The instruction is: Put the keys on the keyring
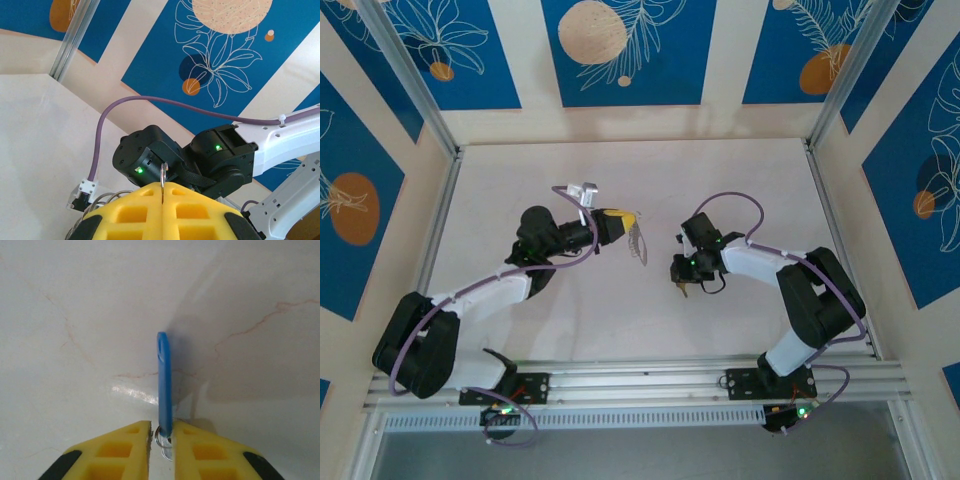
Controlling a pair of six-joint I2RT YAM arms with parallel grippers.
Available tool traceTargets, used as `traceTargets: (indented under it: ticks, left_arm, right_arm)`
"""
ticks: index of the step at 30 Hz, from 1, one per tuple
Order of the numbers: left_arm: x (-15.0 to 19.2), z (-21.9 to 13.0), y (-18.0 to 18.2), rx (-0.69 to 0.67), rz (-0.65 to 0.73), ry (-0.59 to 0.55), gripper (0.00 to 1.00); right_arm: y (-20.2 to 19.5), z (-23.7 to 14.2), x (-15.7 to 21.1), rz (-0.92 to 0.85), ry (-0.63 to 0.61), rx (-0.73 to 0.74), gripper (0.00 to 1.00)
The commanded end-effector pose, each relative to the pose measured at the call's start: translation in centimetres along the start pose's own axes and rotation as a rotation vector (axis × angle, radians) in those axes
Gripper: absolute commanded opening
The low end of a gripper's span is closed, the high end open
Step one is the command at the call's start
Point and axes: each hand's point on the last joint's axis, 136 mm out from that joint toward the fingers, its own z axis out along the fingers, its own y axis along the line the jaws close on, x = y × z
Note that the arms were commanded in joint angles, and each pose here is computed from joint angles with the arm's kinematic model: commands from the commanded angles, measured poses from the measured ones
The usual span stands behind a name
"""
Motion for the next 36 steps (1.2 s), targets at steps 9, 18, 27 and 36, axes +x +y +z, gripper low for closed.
traceTargets:
  ticks: [9, 18, 27, 36]
  left_arm:
    - [-2.0, 0.4, -1.8, 0.053, 0.072, -0.050, 0.00]
    - [-2.0, 0.5, -1.7, 0.053, 0.072, -0.049, 0.00]
    - [-2.1, 0.7, -1.6, 0.054, 0.071, -0.049, 0.00]
    - [-2.1, 0.7, -1.6, 0.055, 0.075, -0.049, 0.00]
  right_arm:
    - [-0.5, -0.6, 0.8, -0.010, 0.007, 0.007, 0.22]
    - [-0.3, -1.3, 0.5, -0.048, -0.020, 0.019, 0.30]
    - [0.0, -0.9, 0.5, -0.079, -0.011, 0.039, 0.31]
    - [0.0, -0.2, 0.4, -0.107, 0.003, 0.078, 0.30]
